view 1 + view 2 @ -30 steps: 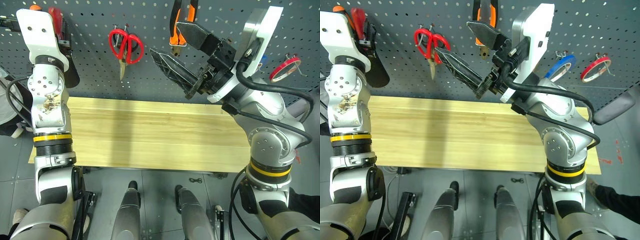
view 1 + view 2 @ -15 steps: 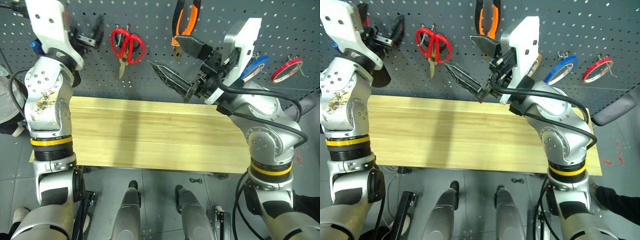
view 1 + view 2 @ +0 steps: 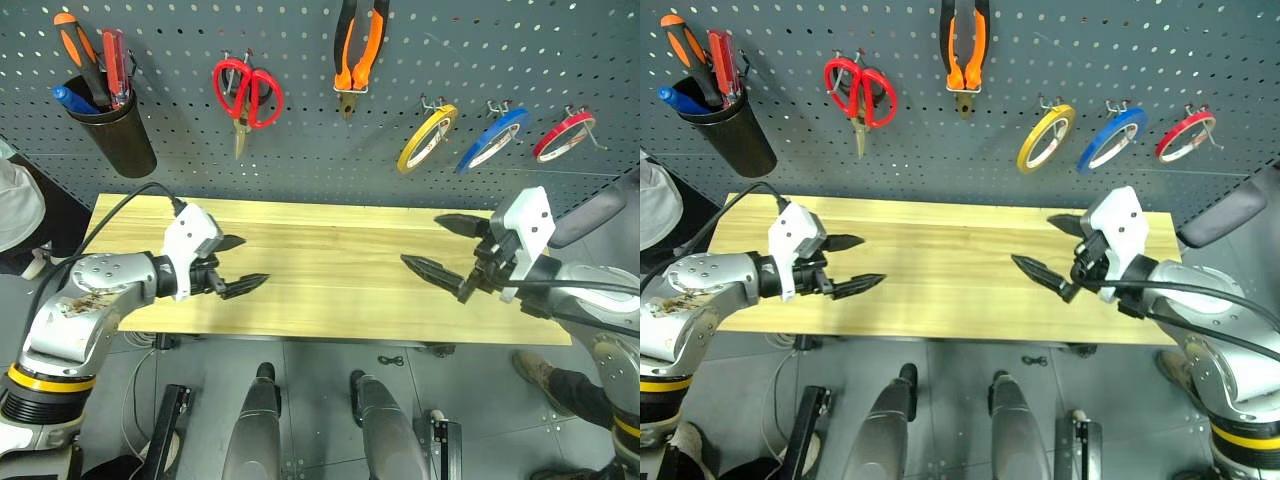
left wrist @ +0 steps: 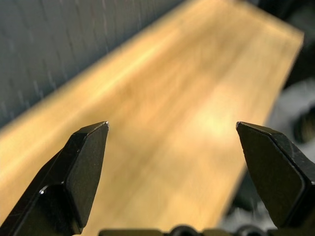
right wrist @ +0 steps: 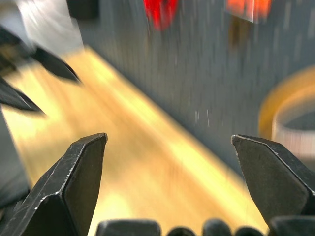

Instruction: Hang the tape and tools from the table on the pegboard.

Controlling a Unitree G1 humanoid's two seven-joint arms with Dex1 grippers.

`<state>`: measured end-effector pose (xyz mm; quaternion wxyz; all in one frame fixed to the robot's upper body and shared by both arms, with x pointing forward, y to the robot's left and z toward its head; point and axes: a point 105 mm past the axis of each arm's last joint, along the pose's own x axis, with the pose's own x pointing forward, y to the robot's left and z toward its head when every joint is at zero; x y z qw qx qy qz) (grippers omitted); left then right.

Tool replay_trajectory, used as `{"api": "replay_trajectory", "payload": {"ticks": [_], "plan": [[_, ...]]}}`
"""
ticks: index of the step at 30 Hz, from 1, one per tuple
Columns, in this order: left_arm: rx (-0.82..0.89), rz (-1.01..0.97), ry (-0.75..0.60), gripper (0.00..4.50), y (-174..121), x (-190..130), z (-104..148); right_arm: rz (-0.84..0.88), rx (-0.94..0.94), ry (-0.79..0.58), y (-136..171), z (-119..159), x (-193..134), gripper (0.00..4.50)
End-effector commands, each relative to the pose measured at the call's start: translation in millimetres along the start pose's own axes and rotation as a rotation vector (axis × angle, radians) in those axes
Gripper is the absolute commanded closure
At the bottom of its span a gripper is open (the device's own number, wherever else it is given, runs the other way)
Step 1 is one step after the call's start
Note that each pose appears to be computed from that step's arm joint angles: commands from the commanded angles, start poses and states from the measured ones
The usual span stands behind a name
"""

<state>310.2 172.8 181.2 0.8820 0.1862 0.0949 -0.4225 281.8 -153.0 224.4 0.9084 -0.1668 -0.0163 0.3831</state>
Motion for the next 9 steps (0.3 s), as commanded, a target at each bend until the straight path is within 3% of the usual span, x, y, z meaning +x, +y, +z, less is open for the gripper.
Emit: {"api": "replay_trajectory", "payload": {"ticks": [1, 9], "plan": [[0.036, 0.047, 0.003, 0.08, 27, -11, -7, -0.010, -0.070, 0.035, -4, -6, -18, 0.00], [0.052, 0.062, 0.032, 0.08, 37, -15, -24, -0.031, -0.054, 0.057, -6, -21, -22, 0.00]]}}
